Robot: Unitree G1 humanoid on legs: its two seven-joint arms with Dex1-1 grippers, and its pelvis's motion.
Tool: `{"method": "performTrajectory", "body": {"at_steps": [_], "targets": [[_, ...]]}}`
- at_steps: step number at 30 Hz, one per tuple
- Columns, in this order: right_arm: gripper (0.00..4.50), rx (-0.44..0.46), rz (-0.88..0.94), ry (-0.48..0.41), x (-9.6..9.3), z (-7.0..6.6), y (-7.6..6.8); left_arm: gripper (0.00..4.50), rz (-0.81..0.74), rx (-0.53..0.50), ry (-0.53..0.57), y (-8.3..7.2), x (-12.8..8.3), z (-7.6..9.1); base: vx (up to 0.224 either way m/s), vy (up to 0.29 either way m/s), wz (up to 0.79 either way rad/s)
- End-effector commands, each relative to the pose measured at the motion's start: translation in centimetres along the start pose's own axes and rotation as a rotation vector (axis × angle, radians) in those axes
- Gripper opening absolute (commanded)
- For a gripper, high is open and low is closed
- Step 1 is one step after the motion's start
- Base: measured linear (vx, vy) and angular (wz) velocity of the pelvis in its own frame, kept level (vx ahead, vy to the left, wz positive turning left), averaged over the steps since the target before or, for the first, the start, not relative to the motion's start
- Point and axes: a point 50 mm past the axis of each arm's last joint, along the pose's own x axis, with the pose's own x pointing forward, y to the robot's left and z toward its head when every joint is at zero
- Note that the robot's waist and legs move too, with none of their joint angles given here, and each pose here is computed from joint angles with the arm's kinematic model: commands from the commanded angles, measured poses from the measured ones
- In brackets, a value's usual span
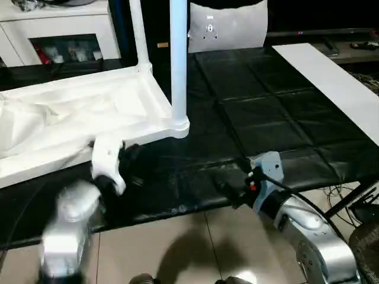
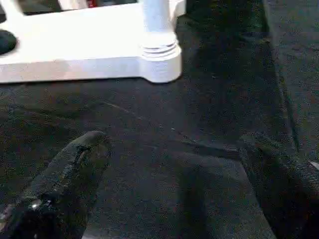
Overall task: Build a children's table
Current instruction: Rotate leg to tighten
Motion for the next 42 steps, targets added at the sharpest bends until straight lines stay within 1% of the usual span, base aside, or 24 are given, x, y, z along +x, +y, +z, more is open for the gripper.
{"method": "performTrajectory", "body": {"at_steps": [1,3,5,6,7,10,13,17,19,20,21,22,25,29,30,31,32,34,35,36,37,39,40,42], "targets": [[4.50,0.005,-0.022,-0.036,-0.1,0.6,-0.1,0.60,0.002,-0.025,-0.026,-1.0,-0.5,0.5,0.000,0.000,0.00],[4.50,0.034,-0.027,-0.059,0.3,0.9,0.1,0.60,0.061,-0.019,-0.002,-1.6,-1.1,-0.1,0.000,0.000,0.00],[4.50,0.037,-0.022,-0.060,0.4,0.9,0.2,0.60,0.076,-0.006,0.007,-1.5,-1.1,-0.2,0.000,0.000,0.00],[4.50,0.017,-0.006,-0.052,0.6,1.0,0.4,0.60,0.098,-0.021,0.011,-1.5,-1.2,-0.1,0.000,0.000,0.00],[4.50,-0.014,0.034,-0.043,0.8,1.0,0.7,0.60,0.120,-0.016,0.010,-1.4,-1.3,0.0,0.000,0.000,0.00],[4.50,-0.027,0.042,-0.033,0.9,0.9,0.8,0.60,0.122,-0.021,0.016,-1.6,-1.4,0.0,0.008,-0.005,0.62],[4.50,-0.038,0.073,-0.035,0.9,0.9,0.9,0.60,0.117,0.003,0.034,-2.0,-1.6,-0.2,0.090,0.032,0.70],[4.50,-0.063,0.065,-0.037,0.8,0.9,0.5,0.60,0.107,0.024,0.056,-2.5,-1.8,-0.4,0.181,0.112,0.84],[4.50,-0.061,0.053,-0.041,0.7,0.9,0.4,0.60,0.098,0.027,0.059,-2.5,-1.8,-0.5,0.243,0.087,0.70],[4.50,-0.059,0.031,-0.046,0.6,0.9,0.2,0.60,0.090,0.026,0.062,-2.6,-1.8,-0.5,0.228,0.101,0.67],[4.50,-0.022,-0.015,-0.045,-0.1,0.5,-0.2,0.60,0.066,0.018,0.062,-2.8,-1.7,-0.5,0.206,0.085,0.42],[4.50,-0.013,-0.027,-0.036,-0.4,0.2,-0.3,0.60,0.057,0.016,0.063,-2.9,-1.6,-0.6,0.206,0.085,0.42],[4.50,-0.019,-0.021,-0.027,-1.1,-0.2,-0.3,0.60,0.026,0.016,0.070,-3.2,-1.5,-0.7,0.227,0.020,-0.02],[4.50,-0.009,-0.012,-0.032,-2.0,-0.5,-0.2,0.60,-0.073,-0.026,0.069,-3.8,-1.6,-0.9,0.276,-0.006,0.11],[4.50,-0.012,-0.001,-0.031,-2.3,-0.6,-0.1,0.76,-0.100,-0.033,0.074,-3.9,-1.6,-0.9,0.206,0.031,-0.04],[4.50,-0.022,0.025,-0.024,-2.8,-0.7,0.1,0.76,-0.165,-0.045,0.086,-4.2,-1.7,-1.1,0.206,0.031,-0.04],[4.50,-0.029,0.038,-0.020,-3.1,-0.8,0.2,0.87,-0.198,-0.050,0.093,-4.3,-1.8,-1.1,0.122,0.003,-0.05],[4.50,-0.029,0.038,-0.015,-3.4,-0.8,0.2,1.02,-0.235,-0.050,0.112,-4.4,-2.1,-1.3,0.106,0.007,-0.12],[4.50,-0.030,0.035,-0.015,-3.5,-0.8,0.2,1.02,-0.236,-0.049,0.115,-4.4,-2.2,-1.4,0.106,0.035,-0.02],[4.50,-0.030,0.032,-0.015,-3.5,-0.8,0.2,1.16,-0.237,-0.047,0.120,-4.4,-2.2,-1.4,0.050,0.052,0.02],[4.50,-0.032,0.021,-0.010,-3.6,-0.8,0.1,1.16,-0.211,-0.037,0.138,-4.2,-2.3,-1.6,0.050,0.052,0.02],[4.50,-0.034,0.008,-0.007,-3.5,-0.7,-0.1,1.37,-0.167,-0.016,0.157,-4.0,-2.2,-1.9,-0.003,0.036,-0.02],[4.50,-0.033,0.004,-0.005,-3.4,-0.6,-0.2,1.37,-0.161,-0.013,0.149,-4.0,-2.1,-1.8,0.000,0.000,0.00],[4.50,-0.032,0.001,-0.004,-3.4,-0.6,-0.2,1.51,-0.151,-0.008,0.134,-4.0,-2.1,-1.7,0.000,0.000,0.00]]}}
